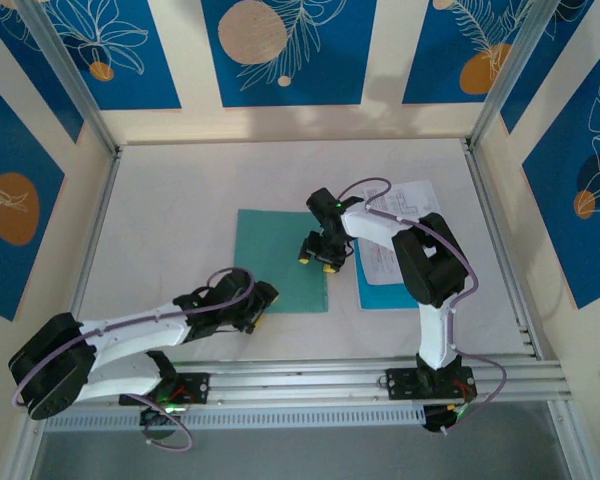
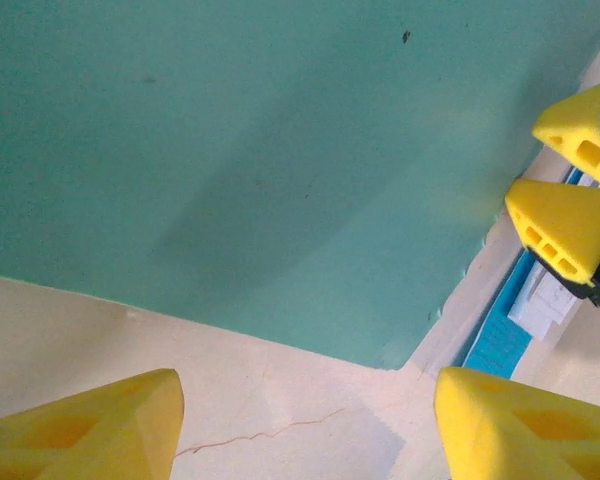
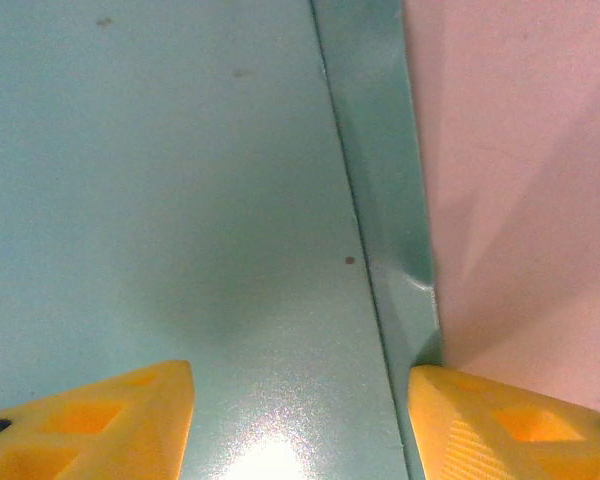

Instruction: Put the files into the folder

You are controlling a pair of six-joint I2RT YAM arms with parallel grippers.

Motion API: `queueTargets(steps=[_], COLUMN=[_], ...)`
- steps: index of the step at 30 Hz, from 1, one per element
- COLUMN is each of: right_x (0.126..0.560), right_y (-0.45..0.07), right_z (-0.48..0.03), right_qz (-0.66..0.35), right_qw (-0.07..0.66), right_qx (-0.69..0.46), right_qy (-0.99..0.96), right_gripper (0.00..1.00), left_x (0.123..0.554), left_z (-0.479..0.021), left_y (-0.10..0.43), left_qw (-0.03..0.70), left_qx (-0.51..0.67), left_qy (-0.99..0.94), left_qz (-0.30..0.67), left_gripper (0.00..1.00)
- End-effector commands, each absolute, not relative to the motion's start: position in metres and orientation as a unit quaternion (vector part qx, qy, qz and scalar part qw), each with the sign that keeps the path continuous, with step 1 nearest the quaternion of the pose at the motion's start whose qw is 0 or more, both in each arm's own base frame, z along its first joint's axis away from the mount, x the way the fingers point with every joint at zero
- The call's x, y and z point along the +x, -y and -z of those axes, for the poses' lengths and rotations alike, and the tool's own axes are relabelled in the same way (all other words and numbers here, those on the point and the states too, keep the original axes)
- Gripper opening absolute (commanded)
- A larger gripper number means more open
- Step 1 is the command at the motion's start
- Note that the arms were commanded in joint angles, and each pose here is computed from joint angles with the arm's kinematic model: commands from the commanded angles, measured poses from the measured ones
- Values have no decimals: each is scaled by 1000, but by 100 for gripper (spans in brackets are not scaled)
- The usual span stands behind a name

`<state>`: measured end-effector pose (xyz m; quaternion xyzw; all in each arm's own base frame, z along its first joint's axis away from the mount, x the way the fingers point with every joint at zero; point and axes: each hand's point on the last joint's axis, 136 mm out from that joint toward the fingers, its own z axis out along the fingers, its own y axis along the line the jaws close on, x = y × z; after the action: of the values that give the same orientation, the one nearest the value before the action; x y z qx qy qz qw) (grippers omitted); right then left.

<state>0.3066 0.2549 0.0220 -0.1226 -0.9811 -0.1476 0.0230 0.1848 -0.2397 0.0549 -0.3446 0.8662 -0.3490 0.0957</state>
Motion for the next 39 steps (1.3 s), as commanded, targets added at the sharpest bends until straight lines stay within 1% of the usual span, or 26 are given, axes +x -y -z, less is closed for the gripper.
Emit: queueTargets(steps=[1, 9, 13, 17, 19, 24, 32, 36, 39], right_x=[281, 281, 280, 279, 279, 279, 281, 287, 294], right_y=[-247, -249, -251, -252, -253, -252, -253, -258, -265], right_z=[-1, -2, -3, -1, -1, -1, 0, -7, -17], right_qz=[109, 108, 109, 111, 112, 113, 123, 154, 185], right_qw=[61, 65, 69, 75, 76, 76, 79, 75, 67], right_qx=[-119, -114, -110, -108, -105, -99, -99, -98, -93], right_qy=[985, 985, 985, 985, 985, 986, 984, 980, 976], right_gripper=[61, 61, 61, 61, 61, 61, 61, 63, 64], left_x=[191, 186, 195, 206, 208, 211, 209, 212, 212], left_z=[-51, -40, -41, -38, -39, -48, -55, -57, -60], left_y=[235, 228, 231, 237, 241, 248, 250, 252, 253], left_qw=[120, 140, 162, 183, 190, 212, 226, 232, 232], left_qx=[-399, -448, -456, -464, -465, -458, -455, -455, -453], left_qy=[-839, -816, -802, -783, -777, -769, -765, -755, -753], left_qz=[351, 338, 351, 372, 380, 392, 396, 410, 416], left_gripper=[66, 63, 61, 55, 50, 43, 39, 31, 21])
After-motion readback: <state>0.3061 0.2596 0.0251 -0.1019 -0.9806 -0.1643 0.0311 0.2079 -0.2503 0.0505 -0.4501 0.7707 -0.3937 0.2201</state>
